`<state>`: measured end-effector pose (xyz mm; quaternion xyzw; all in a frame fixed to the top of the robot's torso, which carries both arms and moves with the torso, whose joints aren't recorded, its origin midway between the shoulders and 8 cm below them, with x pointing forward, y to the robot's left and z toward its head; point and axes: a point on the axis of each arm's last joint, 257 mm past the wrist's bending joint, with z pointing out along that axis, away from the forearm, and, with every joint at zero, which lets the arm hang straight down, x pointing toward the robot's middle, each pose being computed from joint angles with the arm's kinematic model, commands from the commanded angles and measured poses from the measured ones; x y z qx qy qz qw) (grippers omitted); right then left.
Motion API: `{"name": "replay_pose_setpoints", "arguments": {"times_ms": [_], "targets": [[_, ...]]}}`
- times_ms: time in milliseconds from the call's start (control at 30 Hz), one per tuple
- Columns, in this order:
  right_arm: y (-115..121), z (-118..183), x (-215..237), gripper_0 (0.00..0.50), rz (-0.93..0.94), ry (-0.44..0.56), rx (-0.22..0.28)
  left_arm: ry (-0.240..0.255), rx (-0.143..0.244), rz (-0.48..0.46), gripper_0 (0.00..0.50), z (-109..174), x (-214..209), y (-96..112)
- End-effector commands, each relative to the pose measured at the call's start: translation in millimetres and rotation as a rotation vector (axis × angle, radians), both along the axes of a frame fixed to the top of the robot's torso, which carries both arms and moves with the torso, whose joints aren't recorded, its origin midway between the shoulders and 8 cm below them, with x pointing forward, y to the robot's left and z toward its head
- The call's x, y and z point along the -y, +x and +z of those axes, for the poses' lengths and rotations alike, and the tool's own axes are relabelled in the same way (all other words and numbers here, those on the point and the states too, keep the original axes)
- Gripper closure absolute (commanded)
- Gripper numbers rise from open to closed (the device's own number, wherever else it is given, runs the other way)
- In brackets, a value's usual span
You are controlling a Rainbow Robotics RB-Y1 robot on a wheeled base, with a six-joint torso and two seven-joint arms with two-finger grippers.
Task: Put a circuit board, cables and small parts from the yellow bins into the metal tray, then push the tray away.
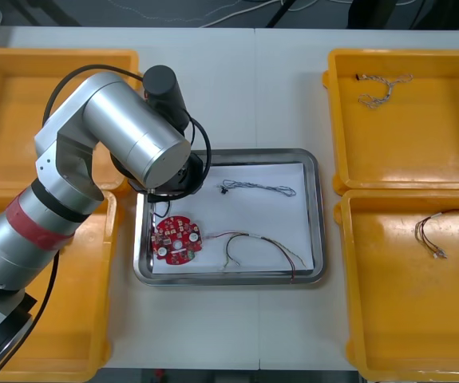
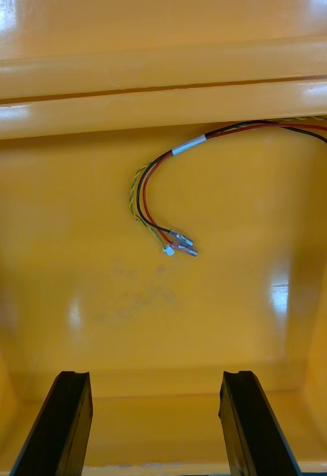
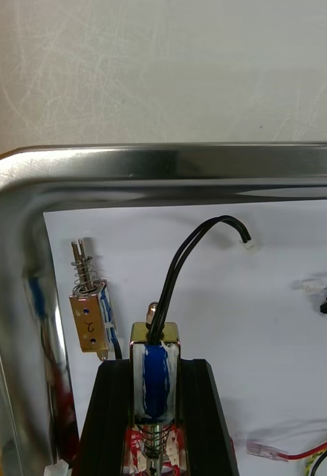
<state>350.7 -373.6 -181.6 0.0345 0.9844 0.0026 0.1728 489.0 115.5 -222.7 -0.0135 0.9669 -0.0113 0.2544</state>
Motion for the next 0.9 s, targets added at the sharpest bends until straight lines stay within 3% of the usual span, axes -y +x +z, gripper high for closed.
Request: {"name": "replay_pose_setpoints", "arguments": {"times_ms": [33,467,900], "targets": [[1.8,10.6,6.2,0.0,-0.027,-0.01,0.037,0.034,0.053,-0.04,0.5,20.4,5.1,12.3],[1.8,10.6,6.2,0.0,-0.027,-0.01,0.037,0.054,0.029,-0.024,0.5,6.0,6.7,8.6],[1.8,10.6,6.2,0.0,-0.027,-0.01,0.037,0.056,0.038,-0.008,0.5,1.2,11.9,14.0]]}}
